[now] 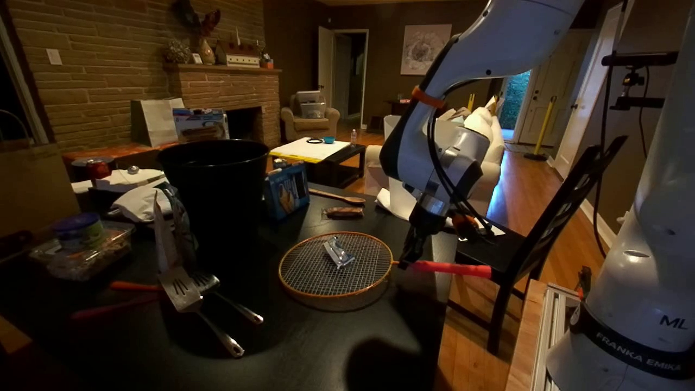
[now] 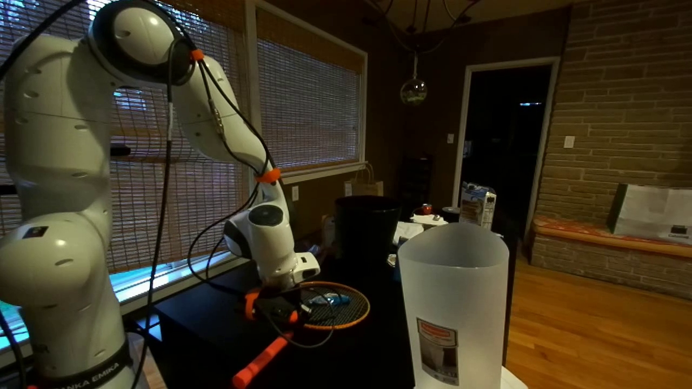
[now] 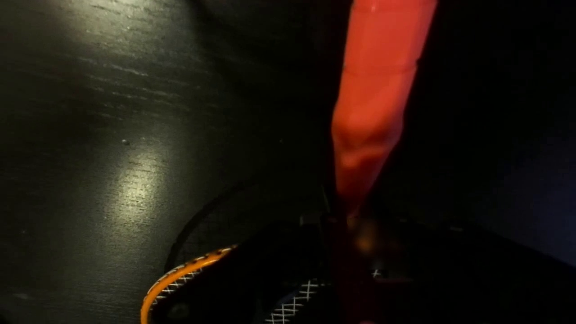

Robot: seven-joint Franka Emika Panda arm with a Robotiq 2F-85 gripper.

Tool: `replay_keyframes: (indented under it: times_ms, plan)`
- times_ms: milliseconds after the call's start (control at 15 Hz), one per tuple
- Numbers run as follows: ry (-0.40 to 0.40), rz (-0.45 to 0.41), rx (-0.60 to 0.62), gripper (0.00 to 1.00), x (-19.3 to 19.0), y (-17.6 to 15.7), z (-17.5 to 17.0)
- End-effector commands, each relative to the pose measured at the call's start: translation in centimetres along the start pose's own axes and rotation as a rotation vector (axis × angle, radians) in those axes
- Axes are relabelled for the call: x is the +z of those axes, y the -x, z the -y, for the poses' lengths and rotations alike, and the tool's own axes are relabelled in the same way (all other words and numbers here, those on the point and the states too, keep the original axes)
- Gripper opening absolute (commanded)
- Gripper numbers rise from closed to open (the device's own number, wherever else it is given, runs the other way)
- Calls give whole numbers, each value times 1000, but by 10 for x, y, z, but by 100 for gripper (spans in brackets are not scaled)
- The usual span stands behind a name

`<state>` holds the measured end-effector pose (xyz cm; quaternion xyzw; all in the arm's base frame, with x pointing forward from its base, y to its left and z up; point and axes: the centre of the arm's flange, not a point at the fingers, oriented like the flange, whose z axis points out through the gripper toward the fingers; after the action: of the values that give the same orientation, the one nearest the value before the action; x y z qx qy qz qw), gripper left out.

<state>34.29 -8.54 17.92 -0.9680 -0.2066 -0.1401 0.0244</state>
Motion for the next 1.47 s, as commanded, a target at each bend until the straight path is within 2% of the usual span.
replay_keyframes:
  times_ms: [0, 200, 533, 933, 1000, 1133, 1400]
  plan:
    - [11, -7, 10, 4, -23, 2, 3]
    - [33, 79, 7, 4, -12, 11, 4]
    - [49, 172, 12, 4, 4, 26, 7]
    - [41, 166, 30, 4, 5, 23, 9]
    - [41, 167, 32, 40, 6, 22, 9]
    - [42, 158, 35, 47, 6, 21, 10]
    - [45, 142, 43, 76, 4, 17, 11]
